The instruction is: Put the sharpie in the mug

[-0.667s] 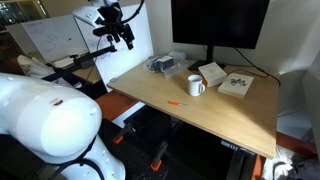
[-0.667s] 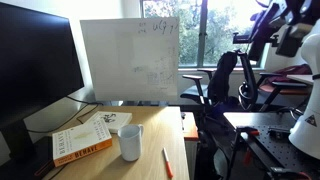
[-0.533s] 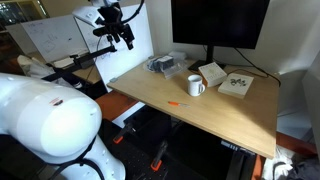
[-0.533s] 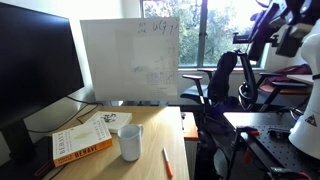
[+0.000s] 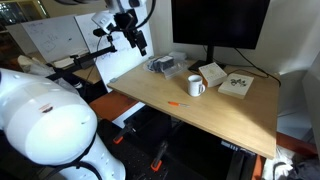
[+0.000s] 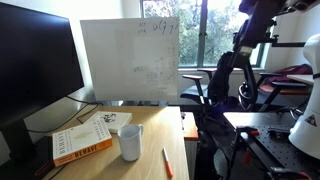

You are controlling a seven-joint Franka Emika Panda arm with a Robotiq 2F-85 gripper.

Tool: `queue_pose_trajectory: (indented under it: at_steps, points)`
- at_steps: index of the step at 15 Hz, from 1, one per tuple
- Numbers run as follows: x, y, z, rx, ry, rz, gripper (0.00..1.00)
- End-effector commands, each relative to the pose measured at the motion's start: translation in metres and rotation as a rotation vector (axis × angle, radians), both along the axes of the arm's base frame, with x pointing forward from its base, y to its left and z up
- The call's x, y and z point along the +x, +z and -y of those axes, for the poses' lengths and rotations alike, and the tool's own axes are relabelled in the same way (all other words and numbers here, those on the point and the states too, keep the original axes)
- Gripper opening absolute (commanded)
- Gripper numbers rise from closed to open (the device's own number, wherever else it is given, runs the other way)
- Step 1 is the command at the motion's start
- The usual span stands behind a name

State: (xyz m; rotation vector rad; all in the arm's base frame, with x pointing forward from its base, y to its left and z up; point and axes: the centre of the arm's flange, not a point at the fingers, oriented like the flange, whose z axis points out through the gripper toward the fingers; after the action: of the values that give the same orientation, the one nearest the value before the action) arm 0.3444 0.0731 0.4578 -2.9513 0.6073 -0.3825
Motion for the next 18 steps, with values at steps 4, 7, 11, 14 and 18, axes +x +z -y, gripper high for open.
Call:
queue_pose_trajectory:
  at_steps: [4, 7, 11, 14, 18]
  points:
    - [0.09, -0.1, 0.057, 0.063, -0.358, -0.127, 1.0]
    - [0.117, -0.15, 0.072, 0.132, -0.522, -0.15, 1.0]
    - [0.154, -0.203, 0.089, 0.186, -0.723, -0.178, 1.0]
    - [0.171, -0.247, 0.098, 0.166, -0.771, -0.233, 1.0]
    - [0.186, -0.3, 0.096, 0.128, -0.79, -0.292, 1.0]
